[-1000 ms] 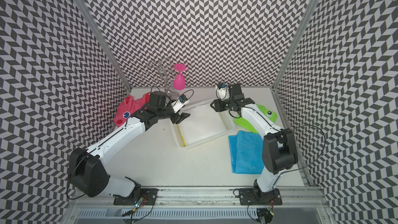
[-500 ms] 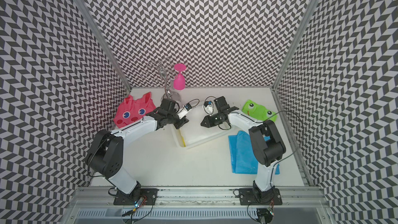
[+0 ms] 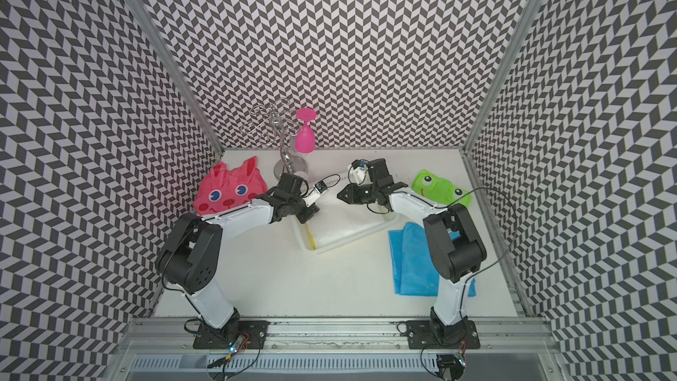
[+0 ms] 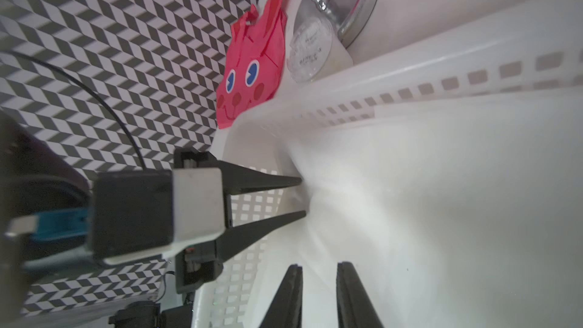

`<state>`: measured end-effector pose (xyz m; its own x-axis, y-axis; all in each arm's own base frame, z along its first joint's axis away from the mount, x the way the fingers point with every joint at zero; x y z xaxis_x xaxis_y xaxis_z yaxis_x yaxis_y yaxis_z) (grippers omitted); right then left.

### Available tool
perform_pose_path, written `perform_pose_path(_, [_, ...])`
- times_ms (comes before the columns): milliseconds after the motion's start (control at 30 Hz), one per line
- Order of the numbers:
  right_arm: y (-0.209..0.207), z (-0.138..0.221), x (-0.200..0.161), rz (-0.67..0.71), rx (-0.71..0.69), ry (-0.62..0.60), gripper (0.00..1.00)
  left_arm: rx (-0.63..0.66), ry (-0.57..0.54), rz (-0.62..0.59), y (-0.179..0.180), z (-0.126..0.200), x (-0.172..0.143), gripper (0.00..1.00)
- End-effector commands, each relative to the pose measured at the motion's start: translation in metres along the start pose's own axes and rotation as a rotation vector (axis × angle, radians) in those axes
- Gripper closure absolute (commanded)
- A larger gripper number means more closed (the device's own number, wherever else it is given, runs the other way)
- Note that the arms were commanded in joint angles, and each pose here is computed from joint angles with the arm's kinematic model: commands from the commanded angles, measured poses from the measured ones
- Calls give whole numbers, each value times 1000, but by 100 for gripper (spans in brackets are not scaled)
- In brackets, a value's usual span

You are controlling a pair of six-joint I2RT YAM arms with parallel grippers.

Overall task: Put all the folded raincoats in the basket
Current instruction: Place the raincoat in the basket.

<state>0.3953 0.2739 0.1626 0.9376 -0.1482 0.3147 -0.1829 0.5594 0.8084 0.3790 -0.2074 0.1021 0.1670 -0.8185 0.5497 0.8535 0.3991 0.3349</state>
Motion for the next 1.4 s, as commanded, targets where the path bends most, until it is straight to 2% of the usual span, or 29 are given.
perform_pose_path(0, [20,-4,22,9,114,-48,78,19,12,15,1,-2,-7,68])
perform_pose_path(67, [9,-13,25,-9,100,-61,80,13,14,15,-1,-4,-9,67])
perform_pose_path(367, [-61,-36,49,-30,-165,-249,82,-54,-2,45,-10,-11,-14,64])
perform_pose_path(600, [-94,-22,52,-29,-401,-380,84,-144,15,96,-15,-12,-32,64])
perform_pose_path(667, [-90,-17,52,9,-411,-402,84,-159,18,95,-17,-11,-35,63])
perform_pose_path(733, [-76,-17,50,60,-356,-381,84,-165,6,88,-16,-6,-34,62])
perform_pose_path(800, [-54,-17,46,110,-281,-323,82,-173,-23,68,-14,2,-26,62])
perform_pose_path(933, [-14,-2,41,193,-228,-211,79,-192,-82,30,-7,22,-8,61])
perform_pose_path(1133, [-3,22,12,195,-307,-94,78,-245,-260,79,20,66,26,57])
perform_pose_path(1200, [-8,25,8,200,-357,-122,78,-197,-280,87,30,71,31,54])
perform_pose_path(1267, [-9,23,13,220,-364,-157,77,-93,-265,91,43,67,29,45])
perform_pose_path(1367, [2,12,26,235,-303,-209,78,24,-244,91,54,57,27,45])
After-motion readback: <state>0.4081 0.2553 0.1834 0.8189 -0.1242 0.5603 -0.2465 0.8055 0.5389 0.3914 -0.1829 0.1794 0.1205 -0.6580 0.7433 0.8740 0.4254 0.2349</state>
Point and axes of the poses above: each gripper's point midway between its finger pads, its own z axis back along the fingers, its own y axis along the line the jaws close on, x = y × z, the point moved 3 cm from there along z, back along the fingers, and after that the axes turned 15 degrees about -z, right-handed, at the moved point
